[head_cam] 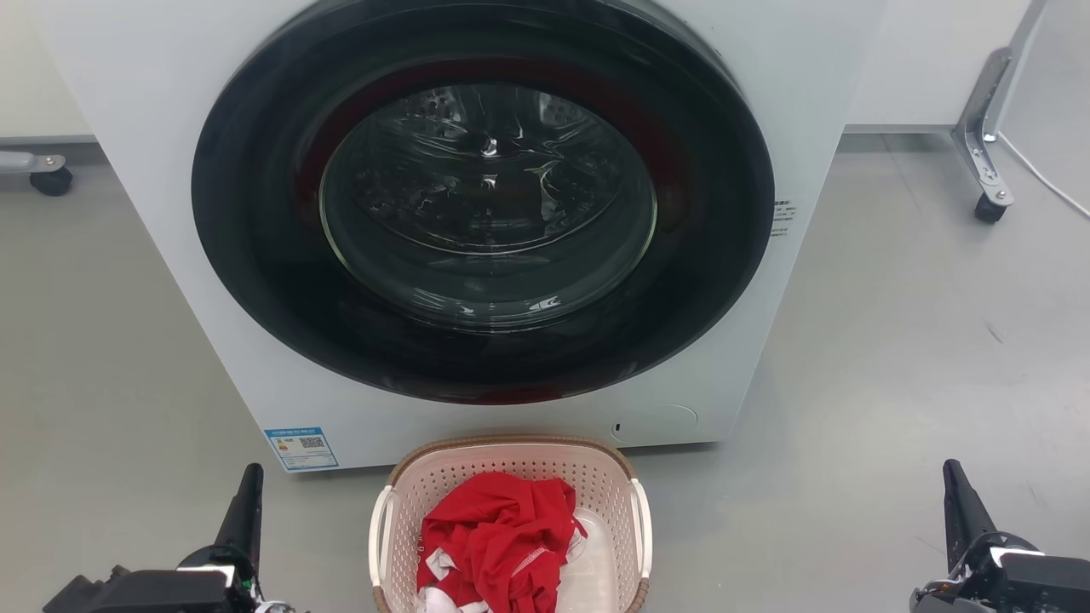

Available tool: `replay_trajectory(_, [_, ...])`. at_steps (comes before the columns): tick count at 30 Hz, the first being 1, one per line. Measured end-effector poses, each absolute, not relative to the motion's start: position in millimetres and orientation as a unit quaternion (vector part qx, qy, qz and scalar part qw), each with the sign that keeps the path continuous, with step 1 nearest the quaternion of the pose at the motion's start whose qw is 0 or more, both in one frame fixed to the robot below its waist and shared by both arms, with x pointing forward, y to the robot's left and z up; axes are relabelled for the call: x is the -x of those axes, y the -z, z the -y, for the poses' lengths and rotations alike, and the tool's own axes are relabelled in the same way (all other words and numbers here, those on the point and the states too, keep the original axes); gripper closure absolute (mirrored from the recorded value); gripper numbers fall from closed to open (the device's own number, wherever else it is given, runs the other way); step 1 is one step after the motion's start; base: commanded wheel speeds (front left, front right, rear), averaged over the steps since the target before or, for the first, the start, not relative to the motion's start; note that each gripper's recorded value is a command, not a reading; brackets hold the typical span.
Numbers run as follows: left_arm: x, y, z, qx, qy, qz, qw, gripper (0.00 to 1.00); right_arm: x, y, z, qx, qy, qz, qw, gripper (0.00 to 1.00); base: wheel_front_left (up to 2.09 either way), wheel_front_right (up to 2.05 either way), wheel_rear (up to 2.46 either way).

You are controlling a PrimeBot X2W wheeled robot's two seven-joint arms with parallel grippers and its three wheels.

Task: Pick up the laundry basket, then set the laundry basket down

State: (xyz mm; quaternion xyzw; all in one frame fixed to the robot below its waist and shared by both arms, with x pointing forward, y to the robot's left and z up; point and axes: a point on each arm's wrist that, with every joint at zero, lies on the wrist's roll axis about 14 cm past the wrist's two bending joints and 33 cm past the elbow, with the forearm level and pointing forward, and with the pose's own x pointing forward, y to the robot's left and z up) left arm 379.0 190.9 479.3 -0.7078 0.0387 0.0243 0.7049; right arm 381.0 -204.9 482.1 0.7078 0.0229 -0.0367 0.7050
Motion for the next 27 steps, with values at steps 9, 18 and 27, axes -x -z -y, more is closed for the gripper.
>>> replay_trajectory(9, [-378.9, -479.2, -190.8, 0.708, -0.024, -0.039, 0.705, 1.0, -381.0, -482.1, 204.9, -0.708, 0.037, -0.023, 0.705, 1.0, 0.0, 0.0, 0.0])
replay_trajectory(18, [-378.9, -479.1, -190.7, 0.708, -0.024, -0.039, 0.705, 1.0, -381.0, -482.1, 204.9, -0.708, 0.037, -0.023, 0.705, 1.0, 0.0, 0.0, 0.0])
replay_trajectory(27, [-378.9, -479.1, -190.7, 0.708, -0.024, -0.039, 0.705, 1.0, -381.0, -482.1, 204.9, -0.708, 0.037, -0.023, 0.705, 1.0, 0.0, 0.0, 0.0])
